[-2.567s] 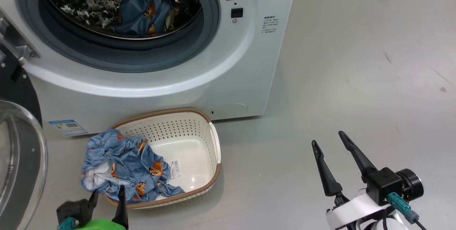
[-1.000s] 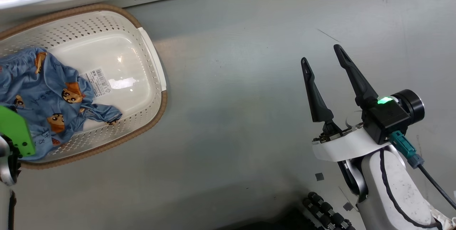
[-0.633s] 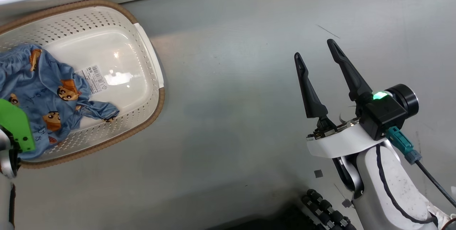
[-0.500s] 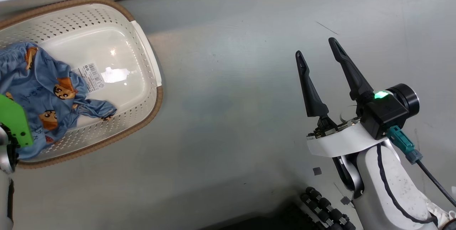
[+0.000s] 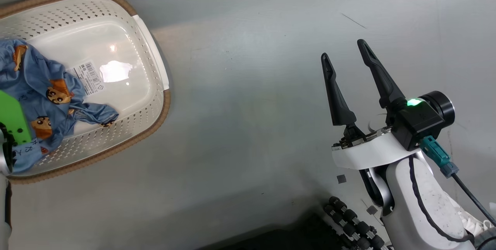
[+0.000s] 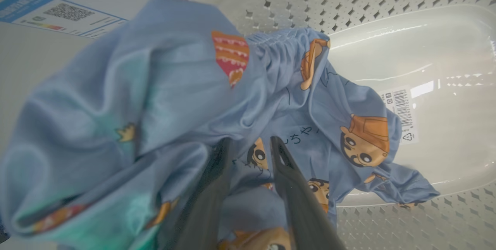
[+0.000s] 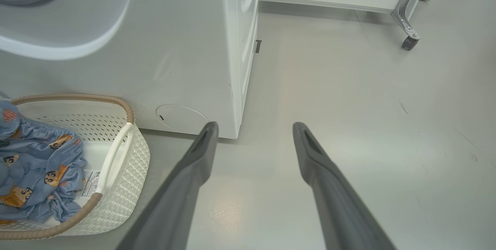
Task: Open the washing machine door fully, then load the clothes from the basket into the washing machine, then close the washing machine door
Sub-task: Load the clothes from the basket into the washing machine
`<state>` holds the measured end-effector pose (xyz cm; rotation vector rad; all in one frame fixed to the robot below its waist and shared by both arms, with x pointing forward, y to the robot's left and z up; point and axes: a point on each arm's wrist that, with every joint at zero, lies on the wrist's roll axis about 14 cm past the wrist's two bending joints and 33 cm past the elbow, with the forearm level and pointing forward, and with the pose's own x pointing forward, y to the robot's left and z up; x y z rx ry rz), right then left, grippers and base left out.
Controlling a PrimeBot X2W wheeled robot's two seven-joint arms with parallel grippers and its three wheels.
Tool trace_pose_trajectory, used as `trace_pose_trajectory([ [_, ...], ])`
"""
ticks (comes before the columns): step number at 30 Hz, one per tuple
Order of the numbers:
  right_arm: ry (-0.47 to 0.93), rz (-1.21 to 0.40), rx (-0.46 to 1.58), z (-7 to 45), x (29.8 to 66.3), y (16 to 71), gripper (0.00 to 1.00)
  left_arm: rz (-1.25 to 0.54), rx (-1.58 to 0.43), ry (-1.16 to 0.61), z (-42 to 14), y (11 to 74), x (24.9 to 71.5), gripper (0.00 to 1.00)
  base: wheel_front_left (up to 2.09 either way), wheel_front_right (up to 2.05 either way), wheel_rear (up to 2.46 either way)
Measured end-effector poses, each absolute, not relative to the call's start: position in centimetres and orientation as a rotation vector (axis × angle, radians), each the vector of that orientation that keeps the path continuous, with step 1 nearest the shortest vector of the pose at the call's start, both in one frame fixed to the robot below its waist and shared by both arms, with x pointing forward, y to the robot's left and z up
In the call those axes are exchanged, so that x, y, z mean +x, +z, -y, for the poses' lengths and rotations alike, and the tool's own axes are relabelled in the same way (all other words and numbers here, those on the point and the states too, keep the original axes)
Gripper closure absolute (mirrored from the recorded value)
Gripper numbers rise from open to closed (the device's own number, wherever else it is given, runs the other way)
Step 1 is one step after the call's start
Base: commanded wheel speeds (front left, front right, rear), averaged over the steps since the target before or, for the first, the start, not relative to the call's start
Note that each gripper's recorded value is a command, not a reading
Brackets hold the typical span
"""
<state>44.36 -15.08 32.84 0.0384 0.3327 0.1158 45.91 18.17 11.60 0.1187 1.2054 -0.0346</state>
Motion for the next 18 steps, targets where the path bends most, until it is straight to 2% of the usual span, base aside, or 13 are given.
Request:
trace_pose_trajectory([
  [3,0.117,-0.337,0.038,15.1,44.3,32.7,0.00,-1.184,0.113,-0.035,-18.0,11.6,46.6,0.19,0.00,0.00,0.00],
  [9,0.124,-0.335,0.050,14.8,44.7,32.5,0.00,-1.173,0.112,-0.034,-17.8,11.1,47.4,0.18,0.00,0.00,0.00],
  [13,0.117,-0.351,0.055,14.8,44.5,31.9,0.00,-1.157,0.129,-0.038,-18.0,10.7,48.2,0.31,0.00,0.00,0.00],
  [15,0.114,-0.358,0.057,14.8,44.4,31.6,0.00,-1.149,0.146,-0.040,-18.3,10.4,48.5,0.44,0.00,0.00,0.00],
  [18,0.110,-0.366,0.057,14.9,44.4,31.3,0.00,-1.156,0.153,-0.042,-18.2,9.8,48.6,0.53,0.00,0.00,0.00],
])
